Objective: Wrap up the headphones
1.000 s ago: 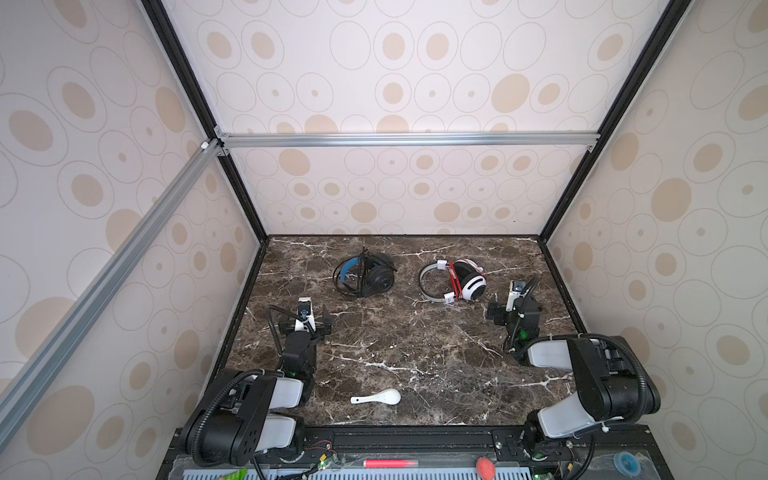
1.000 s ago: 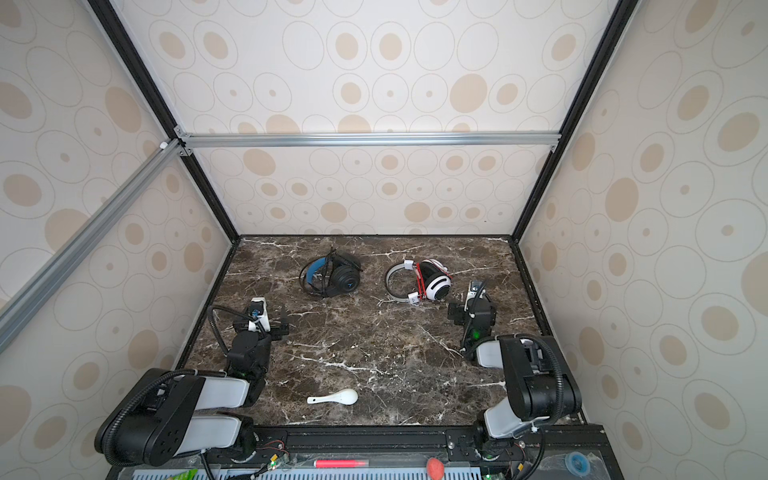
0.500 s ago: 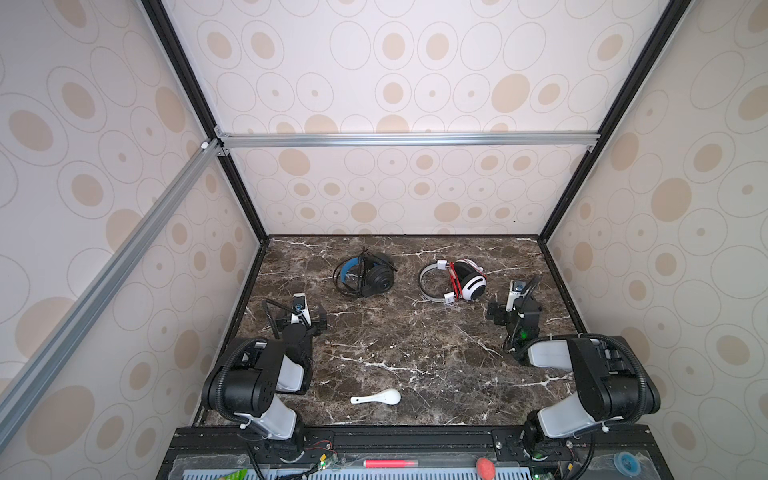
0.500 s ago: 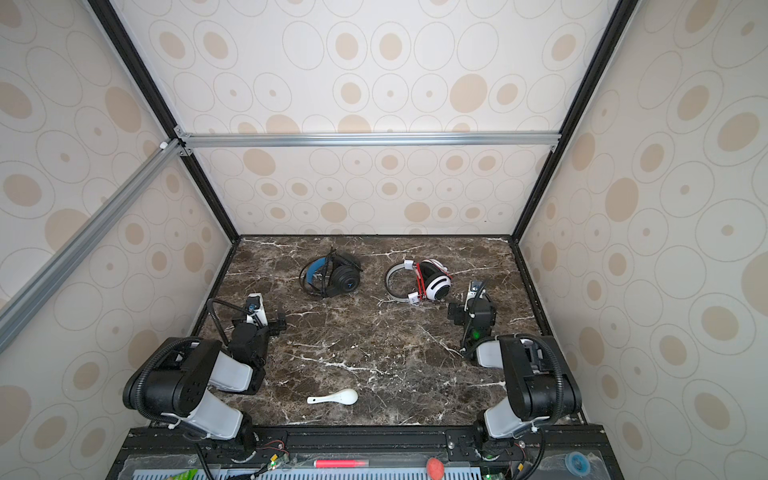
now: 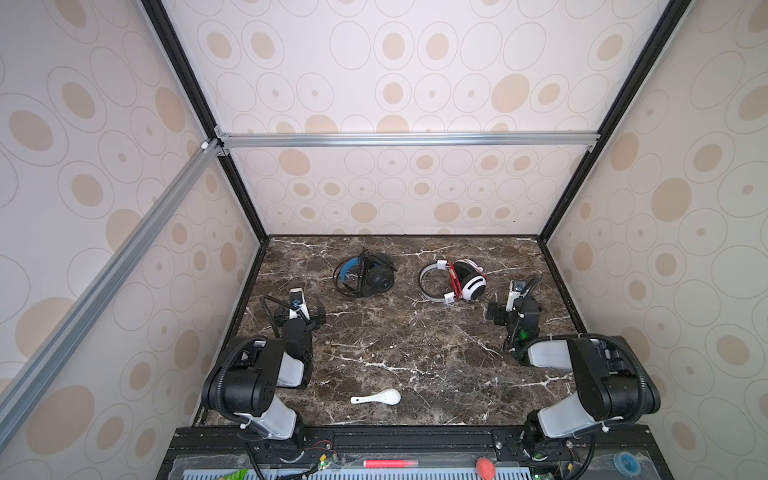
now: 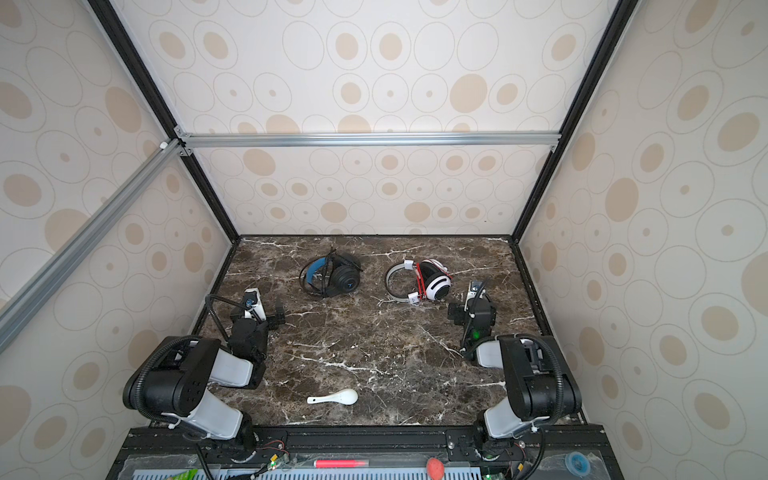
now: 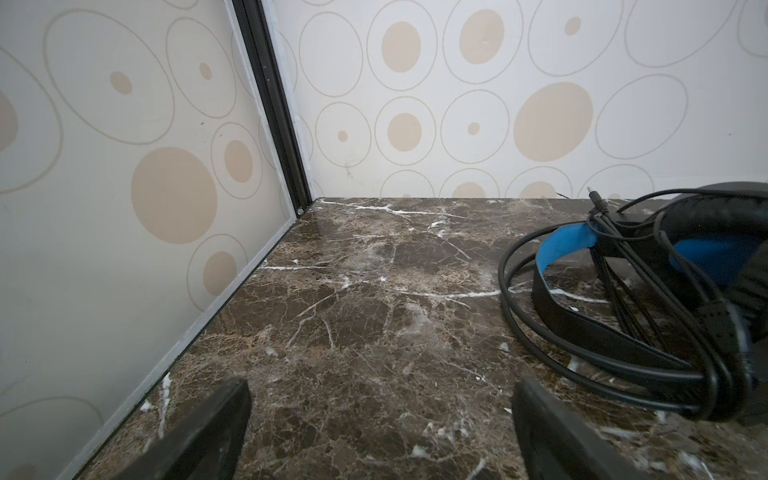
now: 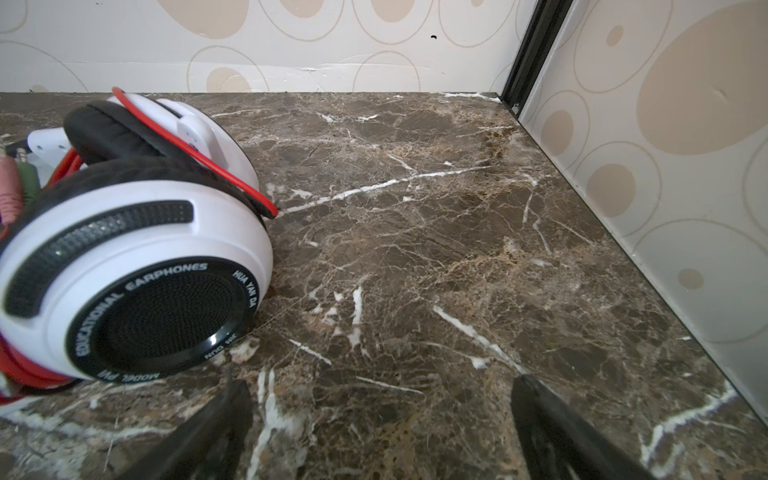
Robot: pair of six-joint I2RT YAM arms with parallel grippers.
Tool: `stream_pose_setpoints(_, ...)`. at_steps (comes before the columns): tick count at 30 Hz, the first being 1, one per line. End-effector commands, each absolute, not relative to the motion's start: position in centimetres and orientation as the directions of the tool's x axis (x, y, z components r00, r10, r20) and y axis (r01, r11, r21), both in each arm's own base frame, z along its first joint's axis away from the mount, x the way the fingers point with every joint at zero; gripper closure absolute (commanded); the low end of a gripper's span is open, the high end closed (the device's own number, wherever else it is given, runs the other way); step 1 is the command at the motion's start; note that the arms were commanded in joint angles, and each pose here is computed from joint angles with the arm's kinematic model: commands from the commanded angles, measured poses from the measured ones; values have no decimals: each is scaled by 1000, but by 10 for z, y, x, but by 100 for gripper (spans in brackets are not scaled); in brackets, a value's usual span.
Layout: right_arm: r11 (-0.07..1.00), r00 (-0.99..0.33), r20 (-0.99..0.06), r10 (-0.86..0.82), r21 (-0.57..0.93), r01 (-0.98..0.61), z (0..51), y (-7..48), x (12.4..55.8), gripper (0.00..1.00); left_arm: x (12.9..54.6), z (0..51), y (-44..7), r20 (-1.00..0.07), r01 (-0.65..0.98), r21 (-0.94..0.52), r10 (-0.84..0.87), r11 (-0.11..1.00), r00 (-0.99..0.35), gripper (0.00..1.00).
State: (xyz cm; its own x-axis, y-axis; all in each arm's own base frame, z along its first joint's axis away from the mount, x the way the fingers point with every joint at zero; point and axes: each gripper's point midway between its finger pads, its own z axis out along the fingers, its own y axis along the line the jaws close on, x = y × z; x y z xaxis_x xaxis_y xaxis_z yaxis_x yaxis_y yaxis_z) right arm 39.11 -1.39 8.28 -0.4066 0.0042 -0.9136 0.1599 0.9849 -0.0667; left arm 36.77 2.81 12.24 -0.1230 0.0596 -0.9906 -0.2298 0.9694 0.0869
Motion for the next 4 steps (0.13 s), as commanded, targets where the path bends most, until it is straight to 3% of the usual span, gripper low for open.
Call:
stream_pose_setpoints(1, 986, -398, -917, -6, -72, 152, 85, -13, 395, 0, 373, 130, 30, -995, -242, 65, 43, 968, -95, 2)
stream_pose_setpoints(4, 986, -393, -920, -7, -72, 150, 87, -13, 395, 0, 371, 132, 31, -995, -244, 64, 44, 968, -86, 2)
